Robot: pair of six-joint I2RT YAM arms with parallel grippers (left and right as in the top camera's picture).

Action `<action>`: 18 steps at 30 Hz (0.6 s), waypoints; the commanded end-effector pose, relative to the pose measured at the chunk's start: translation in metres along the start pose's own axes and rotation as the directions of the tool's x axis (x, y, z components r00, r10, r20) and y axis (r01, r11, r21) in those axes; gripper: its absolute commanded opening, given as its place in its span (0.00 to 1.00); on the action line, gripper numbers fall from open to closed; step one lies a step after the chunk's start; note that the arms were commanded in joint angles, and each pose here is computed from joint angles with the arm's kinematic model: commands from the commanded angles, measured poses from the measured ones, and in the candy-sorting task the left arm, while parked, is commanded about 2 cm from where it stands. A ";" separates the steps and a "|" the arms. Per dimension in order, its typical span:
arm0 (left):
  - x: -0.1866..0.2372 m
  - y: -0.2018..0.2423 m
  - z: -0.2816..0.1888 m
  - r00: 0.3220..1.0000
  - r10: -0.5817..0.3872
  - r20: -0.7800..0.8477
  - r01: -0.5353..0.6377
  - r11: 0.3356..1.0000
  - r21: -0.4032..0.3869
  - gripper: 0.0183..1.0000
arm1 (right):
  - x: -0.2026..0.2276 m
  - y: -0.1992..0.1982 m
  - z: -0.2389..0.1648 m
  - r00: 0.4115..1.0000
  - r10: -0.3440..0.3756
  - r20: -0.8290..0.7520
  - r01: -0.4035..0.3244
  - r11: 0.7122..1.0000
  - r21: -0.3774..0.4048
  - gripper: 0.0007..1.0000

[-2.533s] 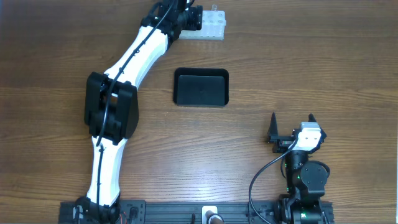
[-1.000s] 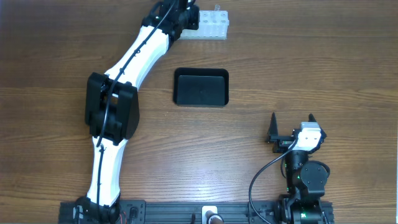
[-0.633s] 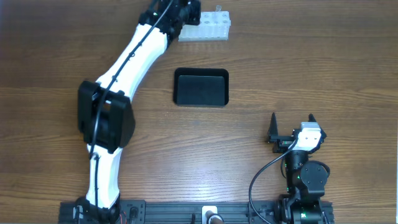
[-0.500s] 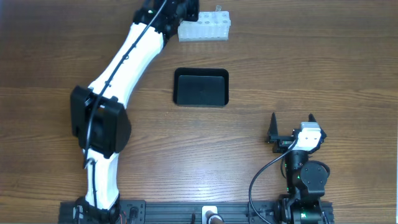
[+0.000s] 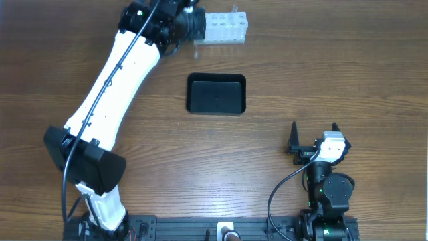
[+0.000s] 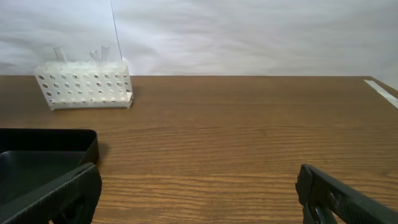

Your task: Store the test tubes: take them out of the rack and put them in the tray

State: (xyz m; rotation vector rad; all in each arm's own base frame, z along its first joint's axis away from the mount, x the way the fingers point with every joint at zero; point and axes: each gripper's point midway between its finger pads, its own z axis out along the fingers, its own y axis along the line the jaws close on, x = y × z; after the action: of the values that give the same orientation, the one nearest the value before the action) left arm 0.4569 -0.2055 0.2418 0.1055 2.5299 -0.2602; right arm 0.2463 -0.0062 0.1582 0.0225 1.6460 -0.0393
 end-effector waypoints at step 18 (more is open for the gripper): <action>0.109 0.006 0.075 0.902 -0.109 -0.417 0.075 0.992 -0.097 0.02 | 0.001 -0.001 0.000 1.000 -0.007 0.002 0.007 1.000 0.001 0.99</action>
State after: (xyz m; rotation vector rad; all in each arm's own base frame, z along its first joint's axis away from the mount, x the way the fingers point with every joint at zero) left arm 0.4134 -0.2092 0.1406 0.0252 2.9202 -0.1938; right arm 0.2463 -0.0062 0.1582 0.0225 1.6460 -0.0393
